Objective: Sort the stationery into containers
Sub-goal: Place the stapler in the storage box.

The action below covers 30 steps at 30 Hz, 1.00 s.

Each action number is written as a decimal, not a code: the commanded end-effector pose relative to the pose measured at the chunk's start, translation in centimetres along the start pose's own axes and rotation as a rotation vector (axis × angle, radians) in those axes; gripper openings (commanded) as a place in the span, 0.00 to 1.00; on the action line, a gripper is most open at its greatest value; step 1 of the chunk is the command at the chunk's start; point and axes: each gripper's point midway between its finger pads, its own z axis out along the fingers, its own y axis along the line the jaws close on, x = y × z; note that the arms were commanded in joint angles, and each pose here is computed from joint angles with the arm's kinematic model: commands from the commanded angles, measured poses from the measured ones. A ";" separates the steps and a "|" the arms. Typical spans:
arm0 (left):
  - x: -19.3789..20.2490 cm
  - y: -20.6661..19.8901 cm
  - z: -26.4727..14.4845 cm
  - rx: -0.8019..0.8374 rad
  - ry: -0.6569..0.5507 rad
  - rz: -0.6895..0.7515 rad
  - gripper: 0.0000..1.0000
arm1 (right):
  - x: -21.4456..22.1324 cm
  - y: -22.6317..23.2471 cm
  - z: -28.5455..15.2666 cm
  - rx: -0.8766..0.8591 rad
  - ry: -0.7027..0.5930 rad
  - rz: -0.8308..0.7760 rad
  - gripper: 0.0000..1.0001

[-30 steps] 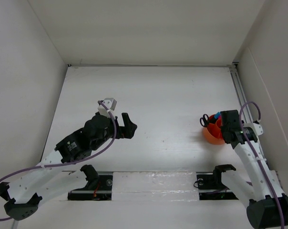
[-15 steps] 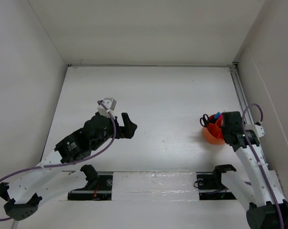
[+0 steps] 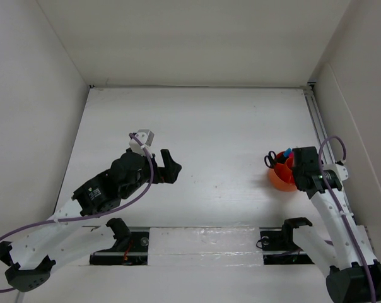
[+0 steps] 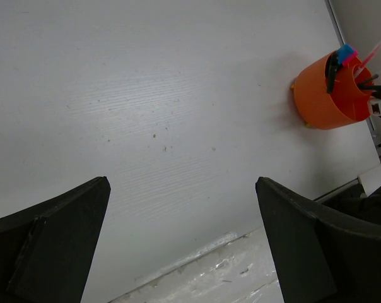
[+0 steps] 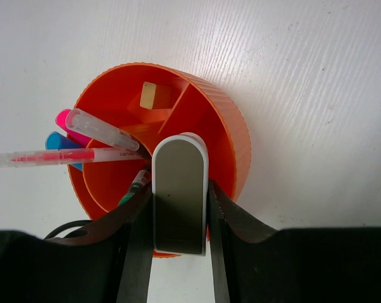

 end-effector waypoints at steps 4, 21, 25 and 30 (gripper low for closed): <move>-0.5 -0.4 -0.1 0.022 -0.025 0.005 1.00 | -0.5 0.5 -0.3 -0.013 -0.009 0.026 0.13; -0.5 -0.8 -0.1 0.042 -0.022 0.012 1.00 | -0.3 0.4 -0.2 -0.007 0.001 0.012 0.28; -0.2 -0.6 0.0 0.037 -0.015 0.014 1.00 | -0.4 0.5 -0.3 -0.015 0.000 0.017 0.29; -0.2 -0.6 0.0 0.037 -0.015 0.014 1.00 | -0.4 0.5 -0.3 -0.015 0.000 0.017 0.37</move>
